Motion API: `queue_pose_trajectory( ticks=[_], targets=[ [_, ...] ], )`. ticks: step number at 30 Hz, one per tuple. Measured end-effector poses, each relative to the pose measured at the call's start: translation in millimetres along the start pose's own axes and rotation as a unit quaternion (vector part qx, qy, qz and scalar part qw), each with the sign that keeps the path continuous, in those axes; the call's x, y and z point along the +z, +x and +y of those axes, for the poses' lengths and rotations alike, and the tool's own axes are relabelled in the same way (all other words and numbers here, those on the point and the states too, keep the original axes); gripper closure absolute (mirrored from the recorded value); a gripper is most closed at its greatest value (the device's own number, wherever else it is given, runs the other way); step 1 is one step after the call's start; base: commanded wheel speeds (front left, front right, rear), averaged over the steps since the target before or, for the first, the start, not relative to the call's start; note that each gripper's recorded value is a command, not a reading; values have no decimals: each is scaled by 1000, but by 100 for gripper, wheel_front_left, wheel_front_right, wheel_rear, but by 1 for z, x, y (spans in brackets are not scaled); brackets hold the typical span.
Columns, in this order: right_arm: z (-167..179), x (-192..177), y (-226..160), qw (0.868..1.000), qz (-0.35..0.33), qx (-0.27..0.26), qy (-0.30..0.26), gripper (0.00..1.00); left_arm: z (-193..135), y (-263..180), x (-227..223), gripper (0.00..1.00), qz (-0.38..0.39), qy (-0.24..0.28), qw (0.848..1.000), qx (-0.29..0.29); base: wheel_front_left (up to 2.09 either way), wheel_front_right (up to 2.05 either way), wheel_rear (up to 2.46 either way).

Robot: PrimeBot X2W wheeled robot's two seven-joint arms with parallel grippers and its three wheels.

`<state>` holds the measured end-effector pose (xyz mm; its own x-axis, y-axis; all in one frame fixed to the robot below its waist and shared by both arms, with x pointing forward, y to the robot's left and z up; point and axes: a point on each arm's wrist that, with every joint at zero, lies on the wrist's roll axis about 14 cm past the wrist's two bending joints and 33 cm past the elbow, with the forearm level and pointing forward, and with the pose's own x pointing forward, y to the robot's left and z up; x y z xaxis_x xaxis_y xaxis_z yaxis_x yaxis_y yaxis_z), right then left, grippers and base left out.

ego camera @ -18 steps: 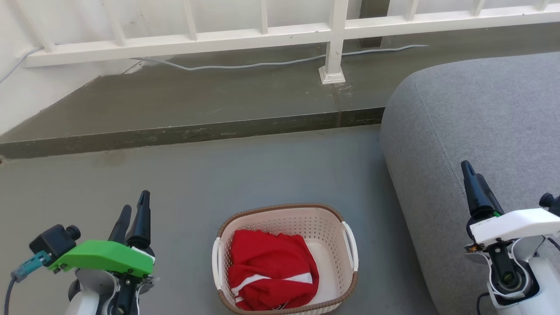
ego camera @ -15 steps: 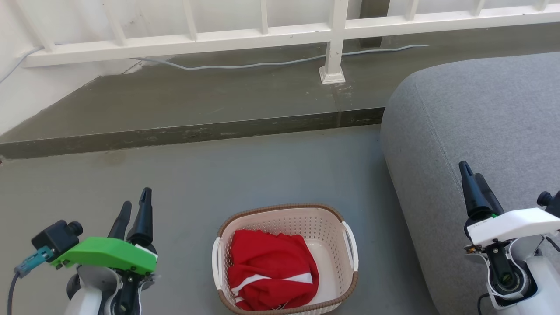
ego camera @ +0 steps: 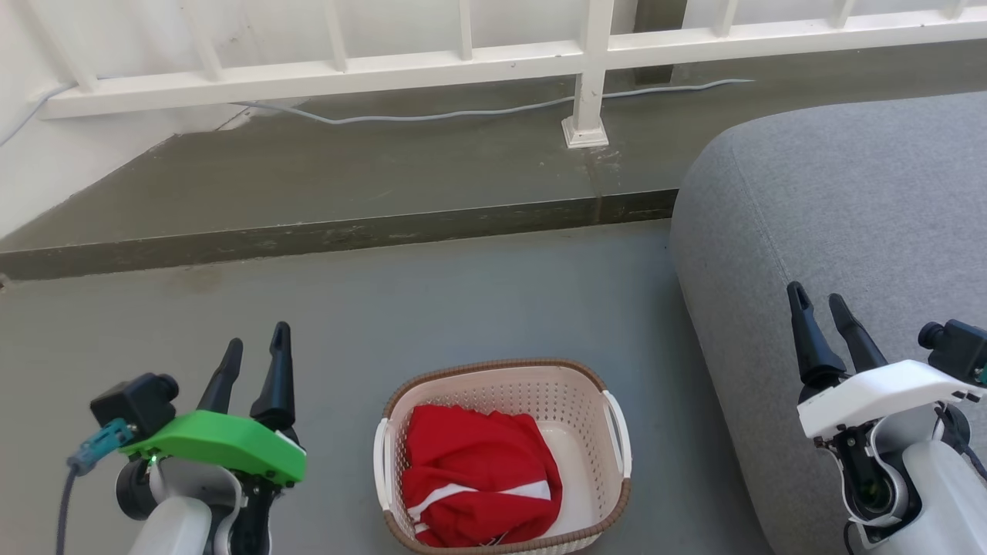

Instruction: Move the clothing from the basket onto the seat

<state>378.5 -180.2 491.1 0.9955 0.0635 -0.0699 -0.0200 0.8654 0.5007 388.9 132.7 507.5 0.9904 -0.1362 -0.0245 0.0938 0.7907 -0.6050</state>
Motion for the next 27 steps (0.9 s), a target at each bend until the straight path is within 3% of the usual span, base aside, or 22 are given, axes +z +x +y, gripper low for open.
queue_pose_trajectory(
  ticks=[27],
  targets=[
    [14,-5,-3,983,-19,30,-180,0,-27,0,-11,0,-19,187,981,-44,0,0,0]
  ],
)
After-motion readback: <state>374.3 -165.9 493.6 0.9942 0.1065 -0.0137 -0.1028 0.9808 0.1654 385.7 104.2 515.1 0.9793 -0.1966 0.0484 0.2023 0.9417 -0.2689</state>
